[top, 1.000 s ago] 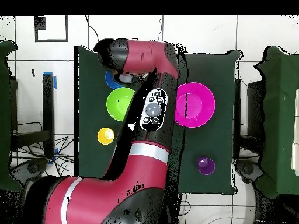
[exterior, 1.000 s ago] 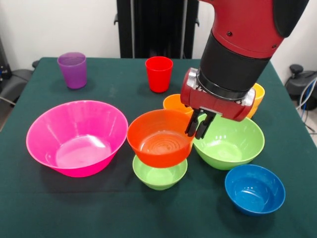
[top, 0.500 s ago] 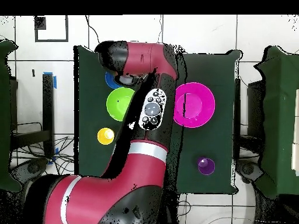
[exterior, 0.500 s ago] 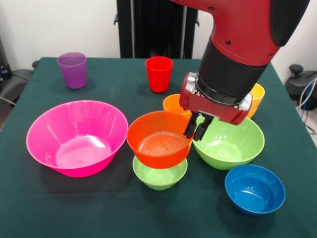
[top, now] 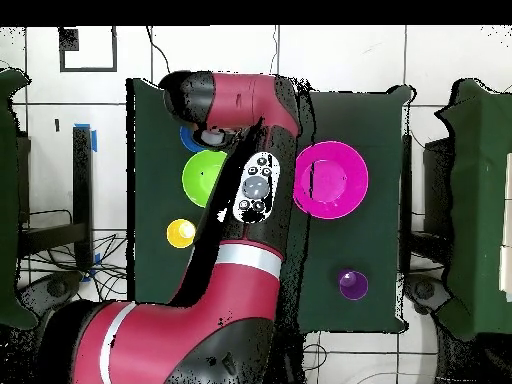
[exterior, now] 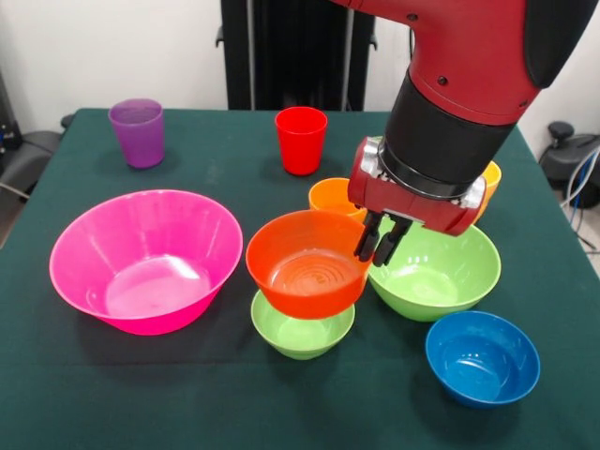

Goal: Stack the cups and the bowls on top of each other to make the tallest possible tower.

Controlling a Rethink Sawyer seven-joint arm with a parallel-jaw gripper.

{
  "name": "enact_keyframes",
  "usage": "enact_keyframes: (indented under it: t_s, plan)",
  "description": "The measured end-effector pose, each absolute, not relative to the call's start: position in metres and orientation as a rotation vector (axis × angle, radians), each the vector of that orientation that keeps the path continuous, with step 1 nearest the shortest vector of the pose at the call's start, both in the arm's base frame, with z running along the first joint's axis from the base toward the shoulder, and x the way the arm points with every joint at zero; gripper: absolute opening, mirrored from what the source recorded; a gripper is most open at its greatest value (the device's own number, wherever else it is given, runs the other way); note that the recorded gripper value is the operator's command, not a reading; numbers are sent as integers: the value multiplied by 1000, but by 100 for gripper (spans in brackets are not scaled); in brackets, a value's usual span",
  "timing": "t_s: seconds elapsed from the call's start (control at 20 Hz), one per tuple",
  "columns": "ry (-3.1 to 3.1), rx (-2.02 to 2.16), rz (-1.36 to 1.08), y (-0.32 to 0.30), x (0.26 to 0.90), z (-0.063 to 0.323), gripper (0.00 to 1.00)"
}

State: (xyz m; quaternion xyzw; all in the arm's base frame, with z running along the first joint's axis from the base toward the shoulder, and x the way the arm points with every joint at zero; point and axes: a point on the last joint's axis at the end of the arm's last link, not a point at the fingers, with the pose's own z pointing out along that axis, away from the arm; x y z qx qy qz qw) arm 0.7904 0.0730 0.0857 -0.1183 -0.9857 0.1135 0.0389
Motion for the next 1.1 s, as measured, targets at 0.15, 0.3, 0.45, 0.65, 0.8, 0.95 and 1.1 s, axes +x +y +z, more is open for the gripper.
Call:
enact_keyframes:
  t_s: [0.15,0.3,0.45,0.65,0.8,0.95,1.1]
  plan:
    - [-3022,-362,349,73,790,85,0]
    - [-3019,-361,351,73,790,84,0]
    - [-3018,-361,353,73,789,83,0]
    - [-3025,-358,355,72,789,77,0]
    - [-3026,-354,357,72,788,69,0]
    - [-3016,-349,360,72,785,57,0]
    - [-3008,-346,362,72,782,49,0]
